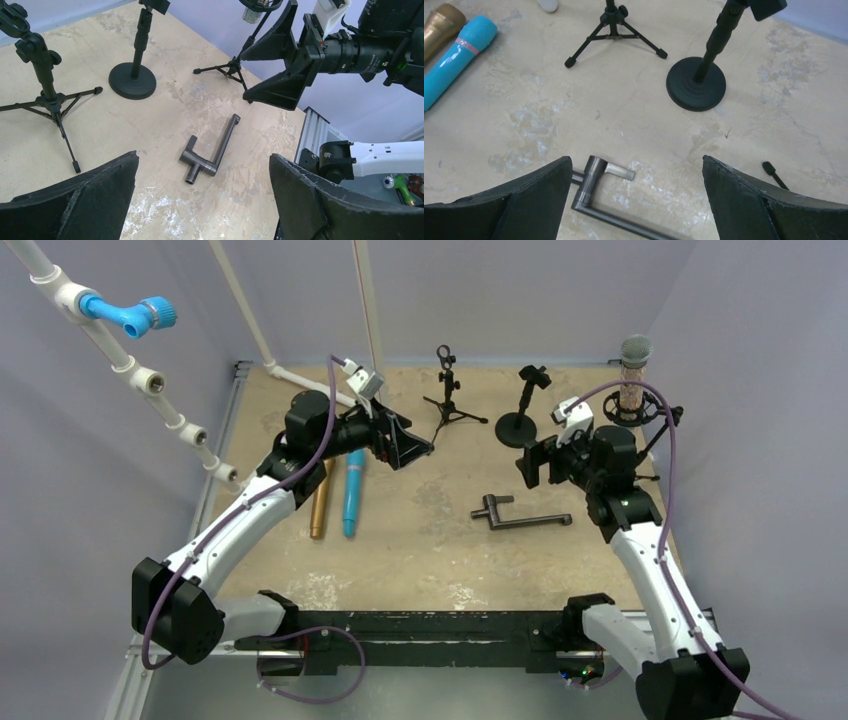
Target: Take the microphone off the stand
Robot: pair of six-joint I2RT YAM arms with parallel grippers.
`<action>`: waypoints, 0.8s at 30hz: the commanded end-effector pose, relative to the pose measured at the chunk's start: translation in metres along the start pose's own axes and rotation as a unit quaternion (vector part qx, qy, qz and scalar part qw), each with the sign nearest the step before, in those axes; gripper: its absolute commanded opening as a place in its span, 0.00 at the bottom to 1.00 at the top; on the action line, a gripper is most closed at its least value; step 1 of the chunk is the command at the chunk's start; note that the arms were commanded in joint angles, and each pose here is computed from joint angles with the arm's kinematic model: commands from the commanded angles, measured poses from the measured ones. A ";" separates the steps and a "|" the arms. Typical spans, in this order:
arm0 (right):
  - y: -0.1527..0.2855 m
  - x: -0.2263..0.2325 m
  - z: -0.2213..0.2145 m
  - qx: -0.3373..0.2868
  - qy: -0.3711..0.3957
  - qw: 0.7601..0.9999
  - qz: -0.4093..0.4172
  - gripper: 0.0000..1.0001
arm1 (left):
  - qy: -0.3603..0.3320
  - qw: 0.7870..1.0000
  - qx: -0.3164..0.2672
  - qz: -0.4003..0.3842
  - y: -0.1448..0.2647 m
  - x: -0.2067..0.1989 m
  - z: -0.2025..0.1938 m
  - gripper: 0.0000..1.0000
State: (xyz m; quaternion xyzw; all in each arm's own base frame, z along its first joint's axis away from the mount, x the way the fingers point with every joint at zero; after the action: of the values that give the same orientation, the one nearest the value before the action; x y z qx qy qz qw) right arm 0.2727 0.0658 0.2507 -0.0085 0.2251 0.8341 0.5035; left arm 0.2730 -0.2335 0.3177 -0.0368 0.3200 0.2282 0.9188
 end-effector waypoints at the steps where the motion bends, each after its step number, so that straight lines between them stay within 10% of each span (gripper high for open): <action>1: 0.028 -0.001 0.004 0.027 0.008 0.999 -0.016 0.98 | -0.028 0.999 -0.039 -0.009 0.006 -0.011 0.019 1.00; 24: 0.130 -0.097 0.023 0.100 0.005 0.925 -0.367 0.98 | -0.047 0.998 -0.047 0.012 0.009 -0.008 0.023 1.00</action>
State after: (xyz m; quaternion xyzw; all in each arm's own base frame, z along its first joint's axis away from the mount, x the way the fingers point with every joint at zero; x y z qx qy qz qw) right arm 0.2165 -0.0416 0.3353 -0.0657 0.2971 0.6040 0.7366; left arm 0.2760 -0.2271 0.3211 -0.0401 0.2984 0.2534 0.9193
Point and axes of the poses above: each gripper's point midway between its finger pads, its own y axis back along the fingers, its own x axis along the line the jaws close on, z = x × y, the point moved 5 cm from there along y, back along the fingers, and after that the axes turned 14 degrees about y, right-handed, at the moved point
